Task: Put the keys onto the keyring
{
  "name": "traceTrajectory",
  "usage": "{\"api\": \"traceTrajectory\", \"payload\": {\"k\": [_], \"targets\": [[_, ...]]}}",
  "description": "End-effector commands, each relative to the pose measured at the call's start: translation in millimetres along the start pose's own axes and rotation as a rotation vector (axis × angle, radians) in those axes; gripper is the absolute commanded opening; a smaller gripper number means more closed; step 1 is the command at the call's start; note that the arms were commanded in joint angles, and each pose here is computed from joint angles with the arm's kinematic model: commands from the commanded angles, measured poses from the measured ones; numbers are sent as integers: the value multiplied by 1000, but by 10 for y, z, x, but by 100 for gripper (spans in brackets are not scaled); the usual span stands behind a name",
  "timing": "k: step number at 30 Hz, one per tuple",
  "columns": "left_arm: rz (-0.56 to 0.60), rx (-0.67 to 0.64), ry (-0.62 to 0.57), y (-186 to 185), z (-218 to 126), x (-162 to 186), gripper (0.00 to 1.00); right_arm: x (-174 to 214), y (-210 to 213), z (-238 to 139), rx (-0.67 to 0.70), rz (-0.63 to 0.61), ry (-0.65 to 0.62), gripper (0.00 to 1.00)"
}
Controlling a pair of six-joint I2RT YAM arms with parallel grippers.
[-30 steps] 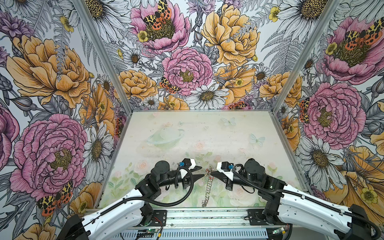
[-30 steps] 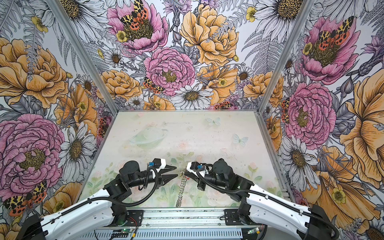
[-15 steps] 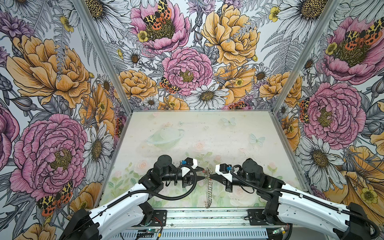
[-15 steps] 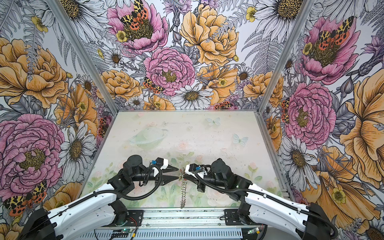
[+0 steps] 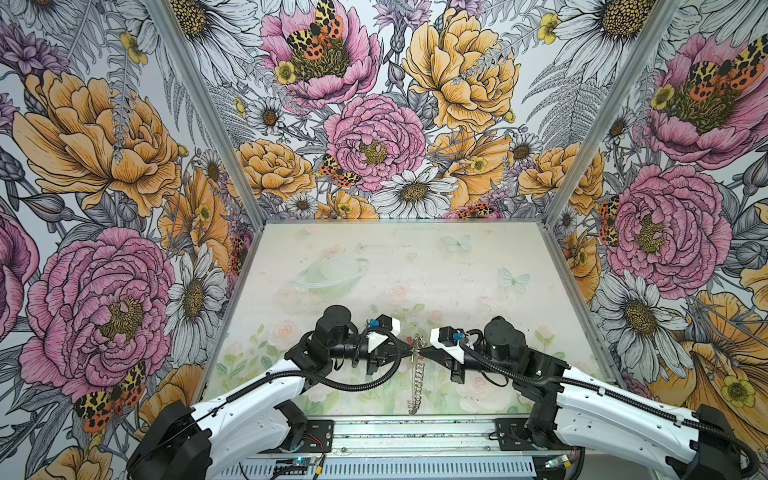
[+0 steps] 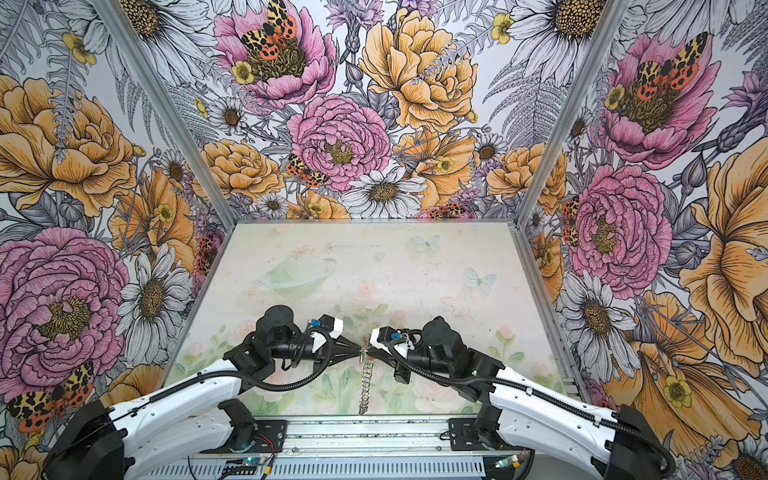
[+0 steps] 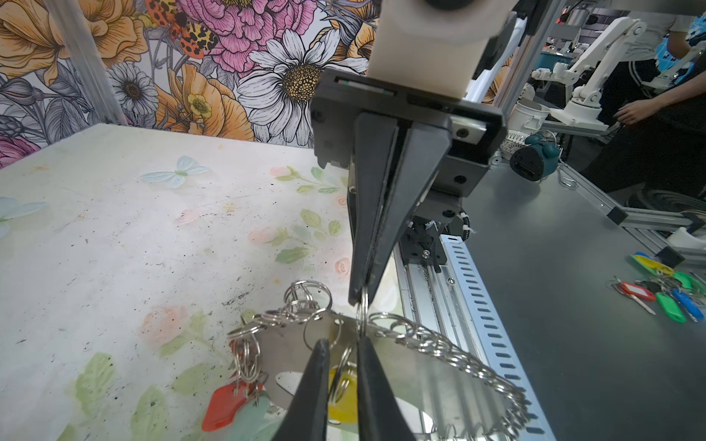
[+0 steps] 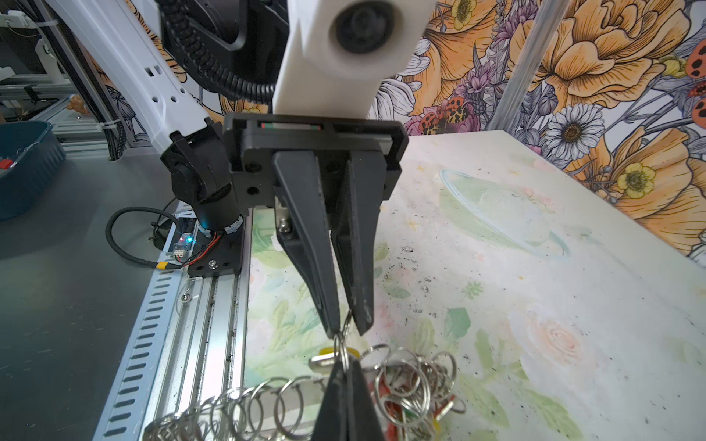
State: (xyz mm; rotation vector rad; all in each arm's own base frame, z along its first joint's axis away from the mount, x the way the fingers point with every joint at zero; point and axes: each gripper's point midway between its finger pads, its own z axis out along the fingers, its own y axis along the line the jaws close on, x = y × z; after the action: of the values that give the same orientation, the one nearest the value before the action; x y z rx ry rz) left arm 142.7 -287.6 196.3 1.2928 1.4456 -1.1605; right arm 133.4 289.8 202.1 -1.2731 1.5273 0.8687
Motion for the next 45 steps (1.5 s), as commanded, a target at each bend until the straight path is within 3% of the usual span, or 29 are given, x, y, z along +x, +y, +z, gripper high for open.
{"api": "traceTrajectory", "payload": {"k": [1,15,24,28,32,35,40,45], "targets": [[15,15,-4,-1,18,-44,14,-416,-120,-100,60,-52,-119,0],[-29,-26,42,137,78,73,6,-522,-249,-158,126,-19,-189,0],[-88,8,109,157,182,198,11,-582,-346,-170,182,3,-263,0],[-71,-49,109,218,146,185,19,-517,-383,-158,204,12,-246,0],[-35,-175,78,333,25,102,32,-460,-413,-161,220,18,-236,0],[2,-273,23,396,-103,-3,34,-427,-406,-145,212,22,-223,0],[67,-363,-80,368,-309,-214,31,-422,-367,-107,179,21,-217,0],[92,-310,-154,198,-343,-371,23,-421,-358,-65,165,29,-223,0]]}}
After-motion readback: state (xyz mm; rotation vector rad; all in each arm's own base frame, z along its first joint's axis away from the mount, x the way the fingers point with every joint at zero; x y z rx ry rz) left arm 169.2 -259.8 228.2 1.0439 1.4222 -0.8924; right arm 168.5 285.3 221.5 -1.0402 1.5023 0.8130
